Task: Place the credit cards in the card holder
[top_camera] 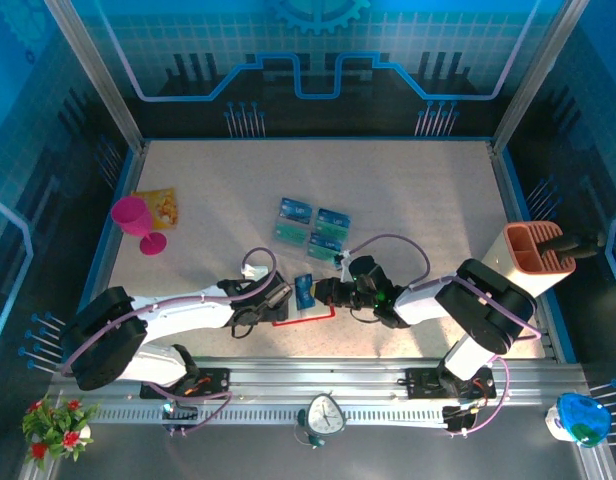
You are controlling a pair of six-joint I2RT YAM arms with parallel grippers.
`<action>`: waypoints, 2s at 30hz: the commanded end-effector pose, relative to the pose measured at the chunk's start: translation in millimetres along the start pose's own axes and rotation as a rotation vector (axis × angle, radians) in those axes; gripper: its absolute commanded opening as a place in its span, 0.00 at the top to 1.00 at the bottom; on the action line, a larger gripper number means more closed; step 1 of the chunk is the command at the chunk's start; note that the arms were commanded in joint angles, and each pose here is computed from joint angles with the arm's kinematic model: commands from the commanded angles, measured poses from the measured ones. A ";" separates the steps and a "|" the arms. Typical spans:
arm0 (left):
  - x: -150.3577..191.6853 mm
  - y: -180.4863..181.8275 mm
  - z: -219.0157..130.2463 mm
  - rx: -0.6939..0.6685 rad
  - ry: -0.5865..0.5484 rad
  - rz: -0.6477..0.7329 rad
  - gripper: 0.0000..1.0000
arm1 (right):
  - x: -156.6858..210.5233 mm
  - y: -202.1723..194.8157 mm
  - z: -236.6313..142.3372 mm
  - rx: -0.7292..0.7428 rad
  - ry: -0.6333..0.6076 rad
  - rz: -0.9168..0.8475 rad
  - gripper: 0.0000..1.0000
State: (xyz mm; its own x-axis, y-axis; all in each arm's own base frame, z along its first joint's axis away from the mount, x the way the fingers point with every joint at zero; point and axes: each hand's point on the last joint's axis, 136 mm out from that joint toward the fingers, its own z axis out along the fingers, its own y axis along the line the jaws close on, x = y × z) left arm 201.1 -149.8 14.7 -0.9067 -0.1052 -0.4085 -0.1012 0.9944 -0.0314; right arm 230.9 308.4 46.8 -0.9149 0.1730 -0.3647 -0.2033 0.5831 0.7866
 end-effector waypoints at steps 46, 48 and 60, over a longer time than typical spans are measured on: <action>-2.4 -20.9 -8.4 0.068 0.006 0.084 0.02 | 13.9 -10.6 -0.6 0.031 0.027 0.028 1.00; 2.8 -17.7 -2.8 0.049 0.020 0.091 0.02 | 12.0 -9.4 -1.5 0.026 0.026 0.028 1.00; 17.0 8.7 6.6 -0.059 0.048 0.061 0.03 | -15.7 3.6 -16.6 0.003 -0.024 0.004 1.00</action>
State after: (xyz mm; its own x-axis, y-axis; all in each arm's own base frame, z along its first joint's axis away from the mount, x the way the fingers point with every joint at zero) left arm 201.2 -165.2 13.4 -0.9182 -0.0611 -0.3915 -0.0500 0.9980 -0.0385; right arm 236.3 295.6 58.0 -0.9108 0.2110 -0.3548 -0.1764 0.5780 0.7967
